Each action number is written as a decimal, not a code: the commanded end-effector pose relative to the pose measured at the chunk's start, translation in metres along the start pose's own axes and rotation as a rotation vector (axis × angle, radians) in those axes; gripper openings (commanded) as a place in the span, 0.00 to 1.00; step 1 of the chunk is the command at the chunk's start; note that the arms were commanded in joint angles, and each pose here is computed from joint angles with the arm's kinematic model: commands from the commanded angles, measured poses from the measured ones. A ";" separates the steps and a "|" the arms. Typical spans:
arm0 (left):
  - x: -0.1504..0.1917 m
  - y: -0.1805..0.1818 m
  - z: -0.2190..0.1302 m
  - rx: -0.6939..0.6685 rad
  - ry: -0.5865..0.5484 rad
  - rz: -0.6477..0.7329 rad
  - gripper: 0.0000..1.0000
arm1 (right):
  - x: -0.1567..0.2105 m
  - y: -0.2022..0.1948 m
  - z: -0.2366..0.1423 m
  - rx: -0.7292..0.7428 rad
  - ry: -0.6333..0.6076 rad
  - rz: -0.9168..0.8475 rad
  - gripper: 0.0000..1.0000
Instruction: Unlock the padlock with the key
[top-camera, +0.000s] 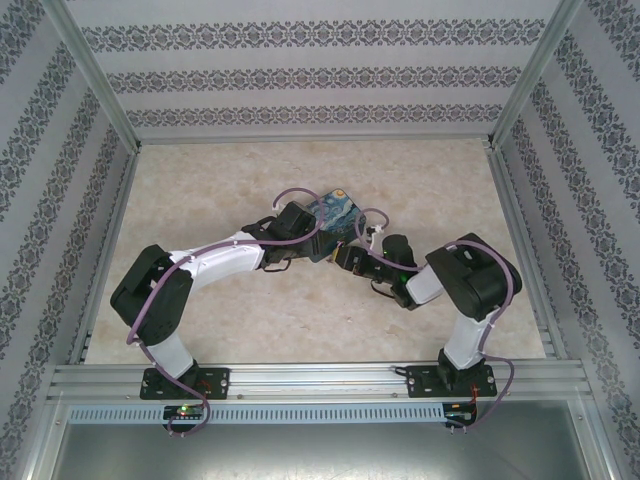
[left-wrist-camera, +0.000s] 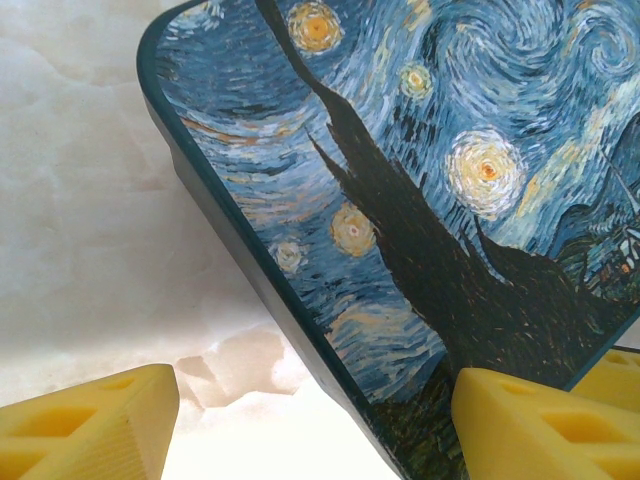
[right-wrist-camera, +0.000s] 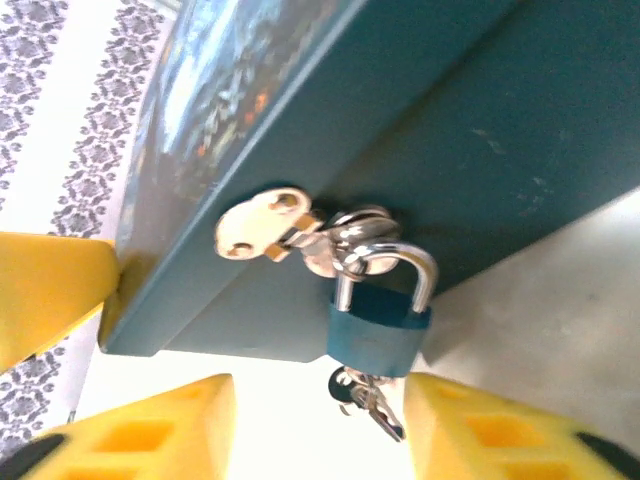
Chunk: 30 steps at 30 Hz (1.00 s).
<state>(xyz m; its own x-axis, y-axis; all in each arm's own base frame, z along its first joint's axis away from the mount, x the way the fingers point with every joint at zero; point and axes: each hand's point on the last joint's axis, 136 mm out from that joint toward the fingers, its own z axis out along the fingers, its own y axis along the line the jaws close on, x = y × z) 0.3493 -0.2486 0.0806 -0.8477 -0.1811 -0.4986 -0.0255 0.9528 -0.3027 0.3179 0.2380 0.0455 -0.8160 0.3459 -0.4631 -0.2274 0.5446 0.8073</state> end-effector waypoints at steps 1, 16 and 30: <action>0.051 0.037 0.017 -0.132 0.165 0.037 0.73 | 0.014 -0.033 -0.010 0.112 0.023 0.044 0.60; 0.051 0.037 0.018 -0.133 0.171 0.035 0.72 | 0.007 -0.024 0.017 0.048 0.059 0.027 0.71; 0.052 0.036 0.021 -0.132 0.171 0.032 0.72 | 0.017 -0.005 0.014 -0.053 0.082 0.040 0.46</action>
<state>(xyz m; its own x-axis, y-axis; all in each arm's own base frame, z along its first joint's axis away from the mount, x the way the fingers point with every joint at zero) 0.3517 -0.2499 0.0799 -0.8438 -0.1920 -0.5011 -0.0315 0.9499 -0.3109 0.3345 0.2465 0.0465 -0.8140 0.3473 -0.4655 -0.2596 0.4995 0.8265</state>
